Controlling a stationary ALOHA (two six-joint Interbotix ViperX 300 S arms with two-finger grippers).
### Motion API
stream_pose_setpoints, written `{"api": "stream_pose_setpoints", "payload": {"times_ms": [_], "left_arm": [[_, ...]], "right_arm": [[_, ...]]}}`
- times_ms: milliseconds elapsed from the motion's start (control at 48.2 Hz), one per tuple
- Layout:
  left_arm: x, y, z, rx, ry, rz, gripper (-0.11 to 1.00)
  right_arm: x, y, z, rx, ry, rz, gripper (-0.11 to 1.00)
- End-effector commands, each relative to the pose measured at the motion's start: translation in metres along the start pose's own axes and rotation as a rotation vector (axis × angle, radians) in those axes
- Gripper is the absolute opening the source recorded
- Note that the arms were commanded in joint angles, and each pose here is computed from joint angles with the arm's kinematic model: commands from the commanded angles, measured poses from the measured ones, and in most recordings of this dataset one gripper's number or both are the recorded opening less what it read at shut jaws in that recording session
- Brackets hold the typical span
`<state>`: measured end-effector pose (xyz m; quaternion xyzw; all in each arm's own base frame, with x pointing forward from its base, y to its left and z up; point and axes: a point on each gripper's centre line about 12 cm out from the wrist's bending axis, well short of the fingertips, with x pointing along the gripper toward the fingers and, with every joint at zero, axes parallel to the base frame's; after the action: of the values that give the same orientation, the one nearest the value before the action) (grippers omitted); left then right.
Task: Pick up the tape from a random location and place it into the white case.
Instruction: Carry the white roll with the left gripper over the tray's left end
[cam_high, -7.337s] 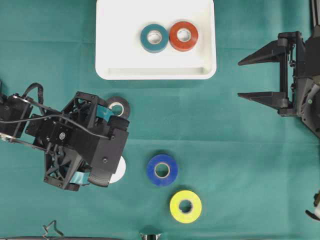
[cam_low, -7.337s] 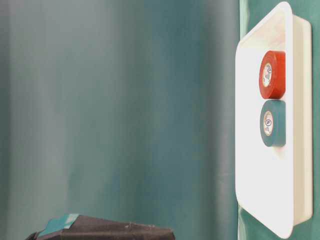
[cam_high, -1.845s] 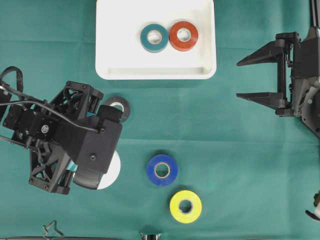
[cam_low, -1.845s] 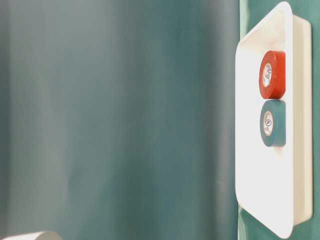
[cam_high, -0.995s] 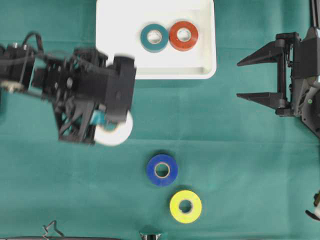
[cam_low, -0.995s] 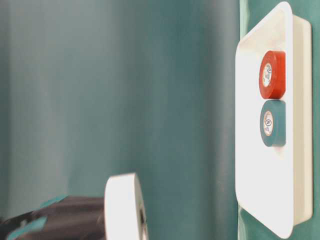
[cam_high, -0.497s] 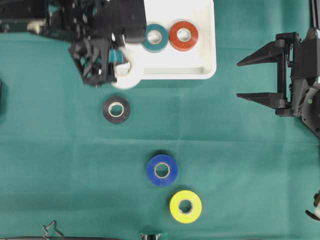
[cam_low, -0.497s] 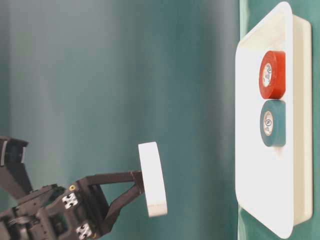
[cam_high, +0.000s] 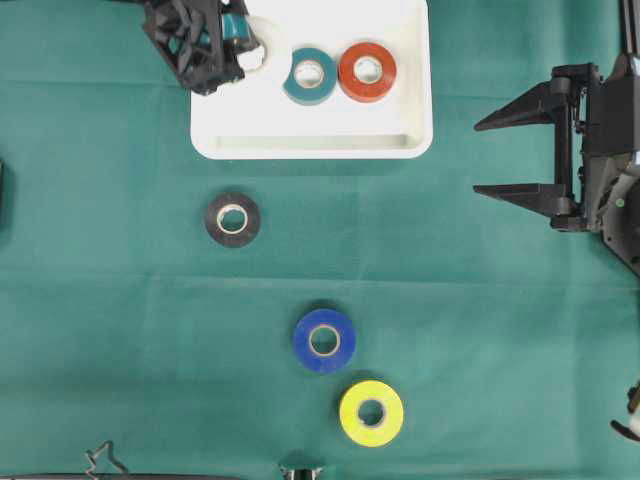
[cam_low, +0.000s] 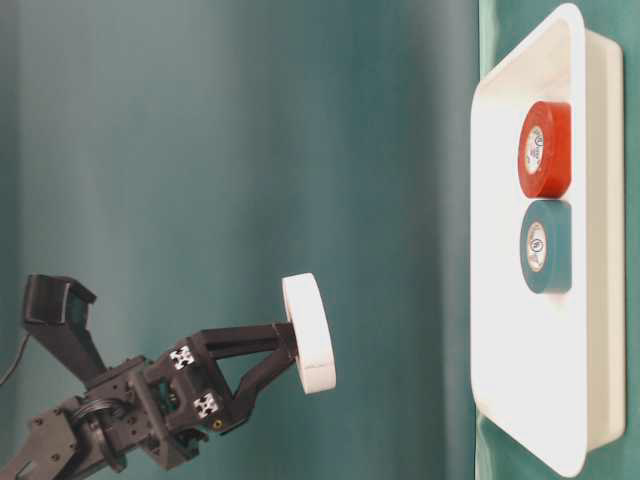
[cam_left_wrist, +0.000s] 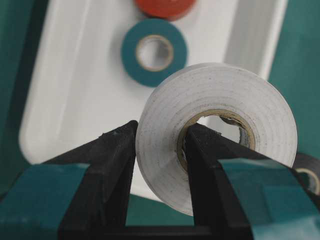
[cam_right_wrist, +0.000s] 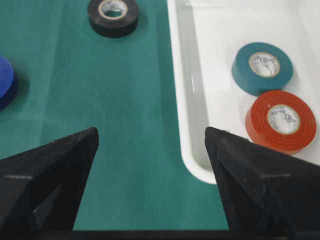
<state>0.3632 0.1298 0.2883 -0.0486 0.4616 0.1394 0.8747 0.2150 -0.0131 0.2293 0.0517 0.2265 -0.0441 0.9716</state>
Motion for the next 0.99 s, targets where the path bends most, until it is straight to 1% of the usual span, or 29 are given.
{"api": "stream_pose_setpoints", "payload": {"times_ms": [0, 974], "left_arm": [[-0.0113, 0.0021, 0.0109, 0.000, -0.049, 0.006, 0.25], [-0.0109, 0.0018, 0.0100, -0.002, -0.044, 0.003, 0.25]], "right_arm": [[-0.0008, 0.0006, 0.0100, -0.002, -0.023, 0.001, 0.85], [-0.0005, 0.0000, 0.0089, -0.003, -0.014, -0.003, 0.85]]}}
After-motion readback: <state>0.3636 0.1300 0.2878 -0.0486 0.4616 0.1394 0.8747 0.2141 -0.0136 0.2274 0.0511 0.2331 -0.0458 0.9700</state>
